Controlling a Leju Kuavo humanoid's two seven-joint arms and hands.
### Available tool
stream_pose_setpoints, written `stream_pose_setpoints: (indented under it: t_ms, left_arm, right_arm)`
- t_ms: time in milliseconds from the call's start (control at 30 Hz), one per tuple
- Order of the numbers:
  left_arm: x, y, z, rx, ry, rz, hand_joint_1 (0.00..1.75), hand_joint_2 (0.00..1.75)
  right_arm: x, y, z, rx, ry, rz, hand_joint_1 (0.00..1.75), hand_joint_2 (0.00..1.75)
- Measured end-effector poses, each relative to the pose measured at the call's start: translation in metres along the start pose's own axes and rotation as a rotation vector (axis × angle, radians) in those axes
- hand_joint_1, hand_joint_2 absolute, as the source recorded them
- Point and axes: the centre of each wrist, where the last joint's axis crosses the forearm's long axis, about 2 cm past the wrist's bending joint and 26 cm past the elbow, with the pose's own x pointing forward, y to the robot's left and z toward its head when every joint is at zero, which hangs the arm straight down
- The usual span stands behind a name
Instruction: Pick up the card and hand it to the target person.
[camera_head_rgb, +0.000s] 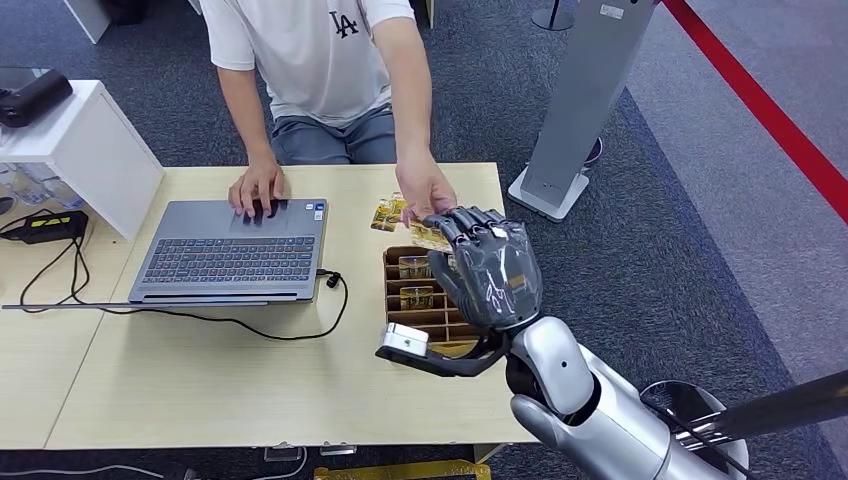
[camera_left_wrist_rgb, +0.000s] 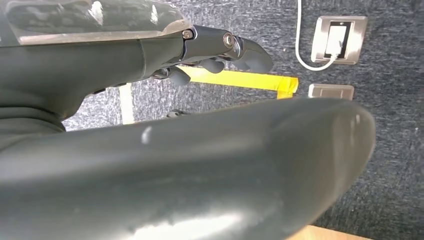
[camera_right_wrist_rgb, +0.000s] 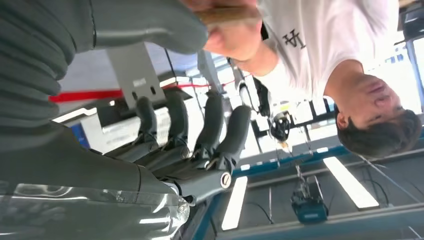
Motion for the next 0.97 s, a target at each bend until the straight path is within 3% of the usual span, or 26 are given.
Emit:
stream_pose_setpoints:
  t_ms: [67, 300, 467, 667, 967]
  left_arm:
    - [0.000, 0.000, 0.000, 0.006, -0.001, 0.003, 0.00, 0.00]
    - [0.000, 0.001, 0.000, 0.022, 0.009, 0.015, 0.00, 0.00]
    - [0.000, 0.001, 0.000, 0.031, 0.012, 0.014, 0.00, 0.00]
    - [0.000, 0.002, 0.000, 0.038, 0.018, 0.016, 0.00, 0.00]
    - [0.000, 0.002, 0.000, 0.042, 0.031, 0.016, 0.00, 0.00]
  right_arm:
    - [-0.002, 0.002, 0.003, 0.027, 0.018, -0.094, 0.00, 1.75]
    - [-0.014, 0.013, 0.024, 0.165, 0.167, -0.686, 0.00, 1.75]
    - [-0.021, 0.022, 0.043, 0.265, 0.281, -1.014, 0.00, 1.75]
    - [-0.031, 0.029, 0.069, 0.293, 0.408, -1.151, 0.00, 1.75]
    - [-0.038, 0.032, 0.099, 0.344, 0.530, -1.174, 0.00, 1.75]
